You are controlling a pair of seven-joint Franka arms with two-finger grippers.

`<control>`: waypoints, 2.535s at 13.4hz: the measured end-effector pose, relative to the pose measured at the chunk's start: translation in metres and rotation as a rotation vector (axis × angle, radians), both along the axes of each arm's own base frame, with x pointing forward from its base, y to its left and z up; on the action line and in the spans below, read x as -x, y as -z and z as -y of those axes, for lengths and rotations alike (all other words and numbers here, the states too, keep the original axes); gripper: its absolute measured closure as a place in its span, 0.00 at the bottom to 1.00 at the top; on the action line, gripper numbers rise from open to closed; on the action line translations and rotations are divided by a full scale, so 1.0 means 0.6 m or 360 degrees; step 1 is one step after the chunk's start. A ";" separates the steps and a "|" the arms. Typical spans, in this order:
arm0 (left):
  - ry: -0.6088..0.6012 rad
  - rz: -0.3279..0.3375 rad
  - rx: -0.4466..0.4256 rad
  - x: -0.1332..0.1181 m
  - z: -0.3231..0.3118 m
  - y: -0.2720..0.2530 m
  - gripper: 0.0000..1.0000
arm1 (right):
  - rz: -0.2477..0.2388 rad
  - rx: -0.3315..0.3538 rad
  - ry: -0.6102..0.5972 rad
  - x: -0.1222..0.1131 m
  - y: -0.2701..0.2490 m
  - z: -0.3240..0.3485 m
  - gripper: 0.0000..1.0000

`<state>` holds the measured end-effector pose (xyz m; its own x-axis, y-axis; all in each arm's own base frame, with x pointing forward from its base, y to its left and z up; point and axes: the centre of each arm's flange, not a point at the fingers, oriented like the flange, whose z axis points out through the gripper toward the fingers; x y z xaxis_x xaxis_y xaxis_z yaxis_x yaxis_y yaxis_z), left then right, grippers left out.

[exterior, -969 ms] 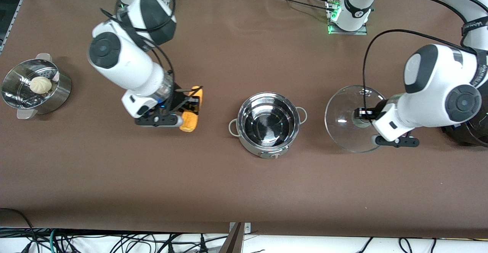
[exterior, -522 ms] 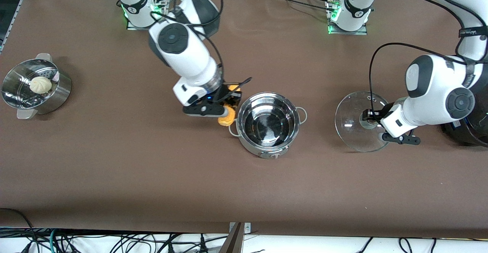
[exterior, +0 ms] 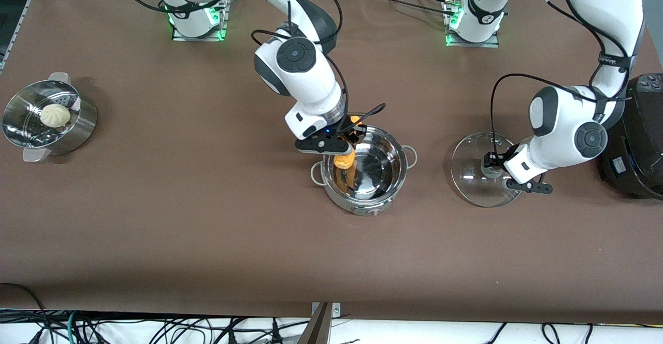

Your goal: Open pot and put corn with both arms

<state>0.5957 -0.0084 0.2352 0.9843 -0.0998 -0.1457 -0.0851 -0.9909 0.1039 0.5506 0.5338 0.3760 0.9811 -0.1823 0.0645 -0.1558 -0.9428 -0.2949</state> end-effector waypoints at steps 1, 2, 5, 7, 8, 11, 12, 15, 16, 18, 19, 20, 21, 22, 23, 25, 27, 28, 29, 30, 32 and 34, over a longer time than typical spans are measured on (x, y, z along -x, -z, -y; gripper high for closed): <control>-0.0011 -0.0004 0.0000 0.003 -0.007 0.015 0.49 | 0.0000 0.0002 -0.0006 0.000 0.010 -0.009 0.68; -0.0020 -0.0009 -0.0001 0.006 -0.012 0.029 0.49 | 0.0001 0.0007 -0.0010 0.001 0.019 -0.016 0.68; -0.0026 -0.0008 0.0001 0.007 -0.014 0.033 0.49 | -0.0007 0.0010 -0.0021 0.002 0.045 -0.034 0.68; -0.0028 -0.0012 0.0001 0.007 -0.015 0.035 0.44 | 0.0010 0.0002 -0.0012 -0.006 0.057 -0.036 0.68; -0.0038 -0.0014 0.0001 0.007 -0.021 0.037 0.35 | 0.0029 -0.0006 -0.0001 -0.013 0.062 -0.034 0.68; -0.0068 0.0035 -0.0001 -0.003 -0.040 0.010 0.05 | 0.0070 -0.0035 0.0023 -0.028 0.075 -0.029 0.68; -0.0070 0.0073 -0.0004 -0.009 -0.042 -0.015 0.00 | 0.0072 -0.0042 0.0023 -0.028 0.084 -0.031 0.68; -0.0065 0.0187 -0.0010 -0.023 -0.043 -0.125 0.00 | 0.0059 -0.0040 -0.0001 -0.013 0.110 -0.047 0.68; -0.0062 0.0204 -0.0009 -0.027 -0.044 -0.169 0.00 | 0.0054 -0.0037 -0.0008 -0.009 0.116 -0.051 0.68; -0.0064 0.0214 -0.0010 -0.028 -0.050 -0.274 0.00 | 0.0052 -0.0031 -0.0010 -0.008 0.124 -0.052 0.66; -0.0071 0.0213 -0.0014 -0.024 -0.058 -0.329 0.00 | 0.0061 -0.0017 -0.0013 -0.010 0.127 -0.050 0.61; -0.0063 0.0208 -0.0045 -0.020 -0.067 -0.386 0.00 | 0.0084 0.0010 -0.0025 -0.013 0.133 -0.047 0.52; -0.0054 0.0205 -0.0103 -0.015 -0.075 -0.447 0.00 | 0.0105 0.0035 -0.0039 -0.015 0.137 -0.045 0.40; -0.0057 0.0209 -0.0140 -0.010 -0.079 -0.509 0.00 | 0.0118 0.0048 -0.0047 -0.015 0.139 -0.044 0.31; -0.0086 0.0215 -0.0155 -0.003 -0.077 -0.560 0.00 | 0.0126 0.0051 -0.0051 -0.016 0.138 -0.045 0.19; -0.0201 0.0219 -0.0201 0.005 -0.069 -0.606 0.00 | 0.0144 0.0044 -0.0050 -0.020 0.127 -0.045 0.00; -0.0267 0.0213 -0.0226 0.002 -0.066 -0.604 0.00 | 0.0176 0.0096 -0.0095 -0.032 0.105 -0.035 0.00; -0.0288 0.0209 -0.0229 0.002 -0.067 -0.602 0.00 | 0.0186 0.0153 -0.0150 -0.040 0.082 -0.023 0.00; -0.0300 0.0209 -0.0230 0.002 -0.069 -0.602 0.00 | 0.0200 0.0198 -0.0197 -0.051 0.049 -0.004 0.00; -0.0308 0.0215 -0.0231 0.001 -0.071 -0.605 0.00 | 0.0227 0.0229 -0.0226 -0.071 0.004 0.027 0.00; -0.0317 0.0246 -0.0230 0.001 -0.072 -0.621 0.00 | 0.0216 0.0314 -0.0212 -0.107 -0.088 0.112 0.00; -0.0320 0.0264 -0.0229 0.000 -0.071 -0.630 0.00 | 0.0173 0.0389 -0.0185 -0.131 -0.157 0.197 0.00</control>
<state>0.5956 0.0343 0.6133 0.9937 0.1098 0.0206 0.1105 -0.9932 -0.0377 0.6293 0.4153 0.4702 0.9795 -0.0349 0.1983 -0.0222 -0.9976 -0.0659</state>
